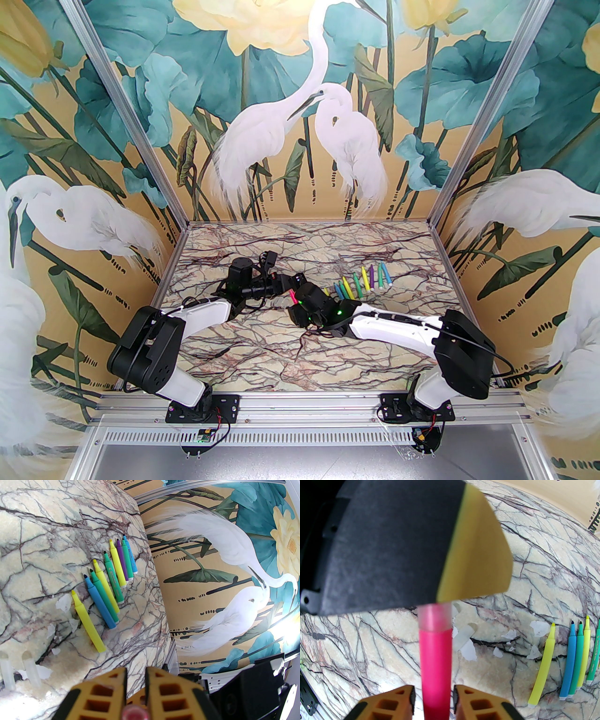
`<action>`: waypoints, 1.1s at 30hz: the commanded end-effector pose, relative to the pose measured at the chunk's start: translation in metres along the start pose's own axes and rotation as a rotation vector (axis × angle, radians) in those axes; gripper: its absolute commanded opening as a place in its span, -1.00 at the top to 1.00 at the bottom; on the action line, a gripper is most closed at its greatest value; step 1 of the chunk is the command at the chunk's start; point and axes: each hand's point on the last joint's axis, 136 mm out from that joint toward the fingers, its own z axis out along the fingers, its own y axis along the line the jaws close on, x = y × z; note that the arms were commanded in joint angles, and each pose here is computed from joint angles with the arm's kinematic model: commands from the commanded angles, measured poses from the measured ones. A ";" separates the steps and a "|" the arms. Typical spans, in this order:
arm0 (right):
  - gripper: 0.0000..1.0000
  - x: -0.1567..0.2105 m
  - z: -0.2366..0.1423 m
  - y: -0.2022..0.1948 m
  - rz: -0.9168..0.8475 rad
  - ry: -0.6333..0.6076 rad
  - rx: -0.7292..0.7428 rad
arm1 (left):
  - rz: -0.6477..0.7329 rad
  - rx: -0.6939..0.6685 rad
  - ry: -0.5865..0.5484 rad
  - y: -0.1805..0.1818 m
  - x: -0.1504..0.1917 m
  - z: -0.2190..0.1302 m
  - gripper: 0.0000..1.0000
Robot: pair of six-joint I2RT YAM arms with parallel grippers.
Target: Open the pen caps
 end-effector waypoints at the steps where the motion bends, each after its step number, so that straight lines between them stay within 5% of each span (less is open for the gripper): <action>1: 0.40 0.005 0.005 -0.001 0.003 0.009 -0.011 | -0.007 0.036 0.018 -0.007 -0.001 0.005 0.93; 9: 0.50 0.007 0.005 -0.002 0.012 0.011 -0.020 | -0.008 0.044 0.014 -0.009 -0.007 0.008 0.94; 21: 0.99 0.026 -0.002 -0.003 0.010 0.053 -0.059 | -0.021 -0.005 -0.021 -0.001 -0.022 0.009 1.00; 33: 1.00 0.066 -0.023 -0.005 0.003 0.108 -0.139 | -0.050 -0.045 -0.094 0.006 -0.050 0.000 1.00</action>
